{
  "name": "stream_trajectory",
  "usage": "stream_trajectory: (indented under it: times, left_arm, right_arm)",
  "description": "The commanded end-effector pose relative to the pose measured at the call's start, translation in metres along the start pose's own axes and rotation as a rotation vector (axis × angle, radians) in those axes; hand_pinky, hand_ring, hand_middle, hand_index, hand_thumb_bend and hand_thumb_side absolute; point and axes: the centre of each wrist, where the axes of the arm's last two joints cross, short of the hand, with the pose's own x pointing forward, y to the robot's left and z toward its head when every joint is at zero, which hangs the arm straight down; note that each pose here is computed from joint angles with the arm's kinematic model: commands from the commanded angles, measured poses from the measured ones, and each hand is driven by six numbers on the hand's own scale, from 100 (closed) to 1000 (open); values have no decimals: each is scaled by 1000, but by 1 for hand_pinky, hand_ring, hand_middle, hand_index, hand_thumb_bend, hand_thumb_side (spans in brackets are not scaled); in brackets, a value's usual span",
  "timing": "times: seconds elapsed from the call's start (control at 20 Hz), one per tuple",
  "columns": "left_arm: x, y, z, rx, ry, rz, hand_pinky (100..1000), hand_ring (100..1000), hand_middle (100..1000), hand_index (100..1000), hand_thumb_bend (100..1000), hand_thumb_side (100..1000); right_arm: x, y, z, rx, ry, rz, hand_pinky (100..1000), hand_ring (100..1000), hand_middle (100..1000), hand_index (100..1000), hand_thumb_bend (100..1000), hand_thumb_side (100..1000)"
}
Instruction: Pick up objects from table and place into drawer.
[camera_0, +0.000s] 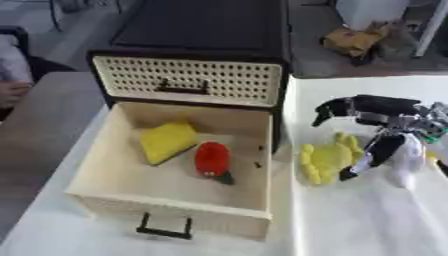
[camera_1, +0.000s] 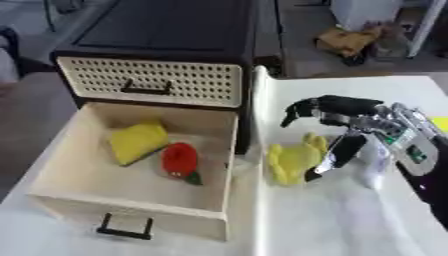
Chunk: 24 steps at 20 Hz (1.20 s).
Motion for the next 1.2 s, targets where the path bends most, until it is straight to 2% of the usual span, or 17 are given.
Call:
stream_trajectory:
  times: [0.05,0.2,0.65,0.75,1.2]
  left_arm:
    - [2,1,-7,-18,-15,-9,934,889,804,1000,286,974]
    - [2,0,-7,-12,-10,-9,934,889,804,1000,283,976]
    - [1,0,-9,0,-3,-8,934,889,803,1000,262,982]
    - [1,-1,-9,5,-1,-6,934,889,803,1000,258,983]
    - [0,-1,-9,14,3,-4,936,889,803,1000,254,986]
  right_arm:
    - [-5,-10,9,263,-176,175,826,942,747,846,787,368]
    - [-7,-8,8,274,-164,172,832,949,756,871,789,354]
    - [-12,-2,4,302,-134,168,824,934,717,815,771,344]
    - [-14,1,4,304,-131,161,818,924,684,795,777,339]
    - [-18,5,4,256,-120,139,801,892,620,742,775,336]
